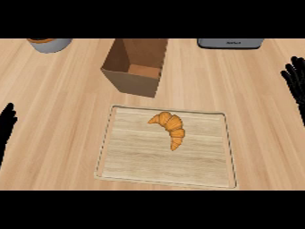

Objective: Pick the croissant from the tray and place it in the cardboard box

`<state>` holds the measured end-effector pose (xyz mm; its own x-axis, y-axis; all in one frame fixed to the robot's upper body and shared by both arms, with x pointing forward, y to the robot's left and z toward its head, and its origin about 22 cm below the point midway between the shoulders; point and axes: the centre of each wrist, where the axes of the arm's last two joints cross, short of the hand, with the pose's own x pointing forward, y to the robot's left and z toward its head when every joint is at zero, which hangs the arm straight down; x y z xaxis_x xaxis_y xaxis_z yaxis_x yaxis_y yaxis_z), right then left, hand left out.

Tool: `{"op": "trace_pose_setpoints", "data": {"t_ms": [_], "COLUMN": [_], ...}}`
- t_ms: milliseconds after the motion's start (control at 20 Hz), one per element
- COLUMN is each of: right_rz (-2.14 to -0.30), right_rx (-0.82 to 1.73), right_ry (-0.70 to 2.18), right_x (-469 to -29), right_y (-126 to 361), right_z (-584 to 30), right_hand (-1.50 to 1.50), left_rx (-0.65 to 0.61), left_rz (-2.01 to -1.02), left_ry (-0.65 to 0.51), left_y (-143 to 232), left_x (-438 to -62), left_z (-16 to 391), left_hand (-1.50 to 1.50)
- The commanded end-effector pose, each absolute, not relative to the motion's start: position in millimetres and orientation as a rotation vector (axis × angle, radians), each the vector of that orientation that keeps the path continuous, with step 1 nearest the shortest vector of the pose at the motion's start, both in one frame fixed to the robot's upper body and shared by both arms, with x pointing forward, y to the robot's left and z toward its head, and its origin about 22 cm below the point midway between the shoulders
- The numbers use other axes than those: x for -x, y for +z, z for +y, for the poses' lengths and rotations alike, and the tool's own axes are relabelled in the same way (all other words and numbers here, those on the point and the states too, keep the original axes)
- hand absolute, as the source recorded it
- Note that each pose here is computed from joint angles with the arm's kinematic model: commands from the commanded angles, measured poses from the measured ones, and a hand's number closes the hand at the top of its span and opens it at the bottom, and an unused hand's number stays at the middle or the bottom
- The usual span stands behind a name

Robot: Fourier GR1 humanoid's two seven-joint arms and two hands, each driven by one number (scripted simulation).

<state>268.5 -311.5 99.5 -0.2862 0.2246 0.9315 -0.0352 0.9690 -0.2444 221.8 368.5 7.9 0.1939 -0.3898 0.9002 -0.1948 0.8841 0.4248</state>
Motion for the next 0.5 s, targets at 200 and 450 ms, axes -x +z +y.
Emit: {"op": "trace_pose_setpoints", "data": {"t_ms": [200, 450], "right_rz": [-1.69, -1.772], "right_rx": [-0.534, -0.381], "right_ry": [0.675, 1.381], "right_x": [-295, -300], "right_y": [75, 108], "right_z": [-221, -208], "right_hand": [-1.5, -1.5], "left_rx": [-0.593, -0.568], "left_rz": [-1.502, -1.474], "left_ry": [-0.255, -0.281], "left_y": [41, 37], "left_x": [-254, -264], "left_z": [363, 348], "left_hand": [0.0, 0.0]}}
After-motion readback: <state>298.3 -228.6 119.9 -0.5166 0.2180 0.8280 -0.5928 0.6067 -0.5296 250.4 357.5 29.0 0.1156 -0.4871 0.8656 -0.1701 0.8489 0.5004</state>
